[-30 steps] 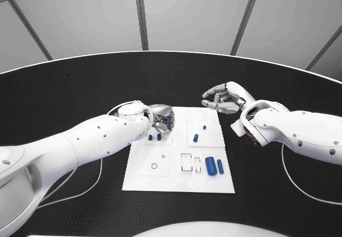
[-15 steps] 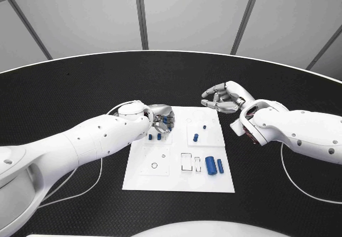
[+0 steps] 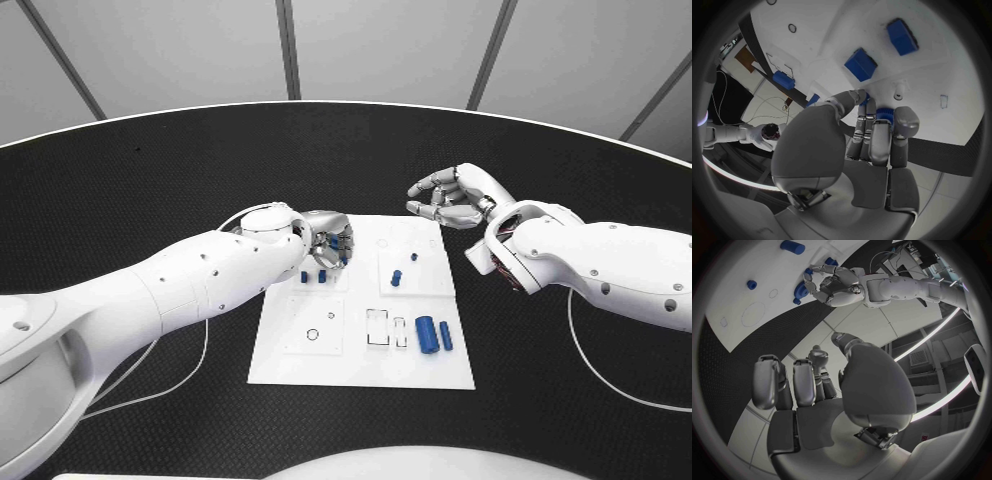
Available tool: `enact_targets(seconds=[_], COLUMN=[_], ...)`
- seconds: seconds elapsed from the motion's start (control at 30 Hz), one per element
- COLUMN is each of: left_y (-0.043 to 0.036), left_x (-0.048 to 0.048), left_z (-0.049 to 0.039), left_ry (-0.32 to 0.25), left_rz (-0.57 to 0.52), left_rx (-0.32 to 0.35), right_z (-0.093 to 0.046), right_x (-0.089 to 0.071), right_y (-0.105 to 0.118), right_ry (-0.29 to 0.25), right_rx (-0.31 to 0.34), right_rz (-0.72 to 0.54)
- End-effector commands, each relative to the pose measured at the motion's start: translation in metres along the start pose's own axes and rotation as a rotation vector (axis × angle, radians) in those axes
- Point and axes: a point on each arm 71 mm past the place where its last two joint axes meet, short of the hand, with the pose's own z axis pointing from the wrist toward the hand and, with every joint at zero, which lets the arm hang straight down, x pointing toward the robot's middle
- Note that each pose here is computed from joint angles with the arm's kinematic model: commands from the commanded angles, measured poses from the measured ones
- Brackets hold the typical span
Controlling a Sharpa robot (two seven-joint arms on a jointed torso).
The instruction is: Assemble the parts on the task board
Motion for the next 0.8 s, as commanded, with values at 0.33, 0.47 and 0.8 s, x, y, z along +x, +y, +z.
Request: enact_targets(seconds=[0.33, 0.47, 0.8], left_y=[0.0014, 0.0015, 0.0017], left_x=[0.0015, 0.0014, 0.0003], left_z=[0.0009, 0.0007, -0.0014], left_ry=[-0.006, -0.01, -0.034], left_rz=[0.009, 0.01, 0.007], left_rx=[-0.008, -0.006, -0.002], right_z=[-0.0008, -0.0009, -0.0006], right_x=[-0.0002, -0.0004, -0.0008], right_y=[0.0004, 0.0003, -0.0001], right_ry=[-0.001, -0.001, -0.002], right_rx=[-0.001, -0.001, -0.001], right_rz=[0.001, 0.0, 0.0])
